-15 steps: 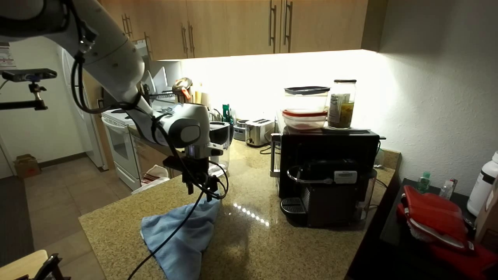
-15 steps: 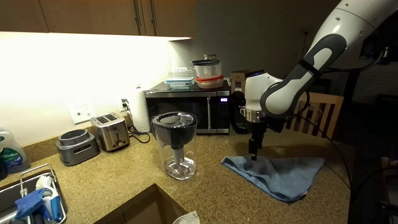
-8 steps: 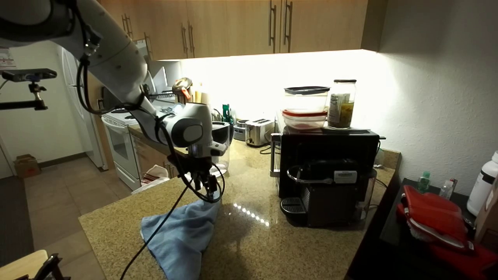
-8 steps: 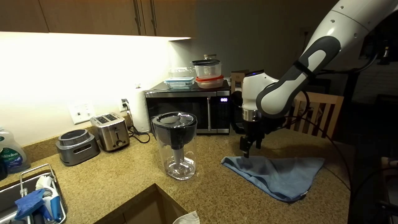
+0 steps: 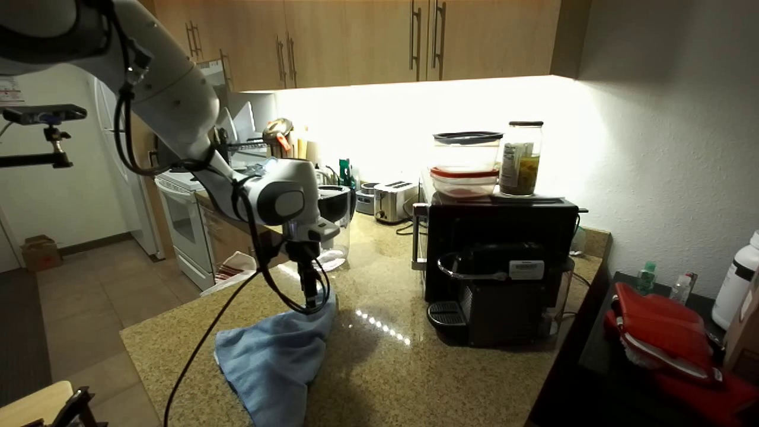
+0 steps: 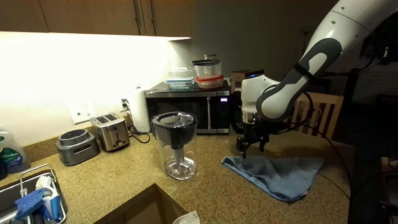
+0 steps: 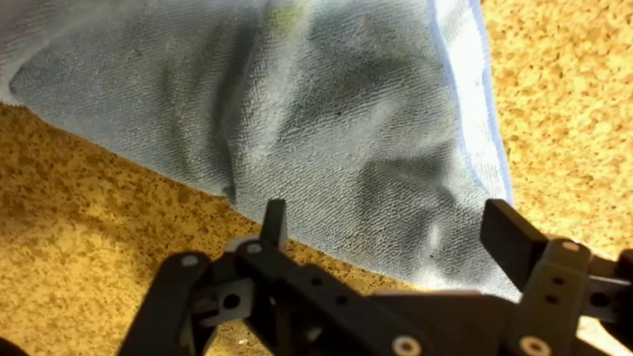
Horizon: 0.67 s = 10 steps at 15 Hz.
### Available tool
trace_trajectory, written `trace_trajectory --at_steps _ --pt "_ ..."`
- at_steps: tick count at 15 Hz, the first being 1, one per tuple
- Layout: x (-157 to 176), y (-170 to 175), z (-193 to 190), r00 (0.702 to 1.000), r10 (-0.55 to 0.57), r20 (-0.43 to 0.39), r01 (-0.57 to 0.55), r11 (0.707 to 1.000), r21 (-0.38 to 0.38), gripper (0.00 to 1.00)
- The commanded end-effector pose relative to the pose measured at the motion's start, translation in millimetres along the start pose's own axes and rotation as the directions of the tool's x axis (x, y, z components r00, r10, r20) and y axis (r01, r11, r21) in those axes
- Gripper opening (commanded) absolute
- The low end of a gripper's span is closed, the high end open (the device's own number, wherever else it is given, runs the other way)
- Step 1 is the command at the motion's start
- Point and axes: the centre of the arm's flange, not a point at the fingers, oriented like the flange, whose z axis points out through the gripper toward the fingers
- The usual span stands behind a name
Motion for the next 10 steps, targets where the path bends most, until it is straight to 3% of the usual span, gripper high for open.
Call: trace_trajectory --at_steps 1,10 --pt "-7 -4 3 0.988 0.154 -0.013 -0.154 0.988 0.027 1.0" --pt "-6 -40 16 0.927 0.367 -0.071 -0.363 0.93 0.063 1.0"
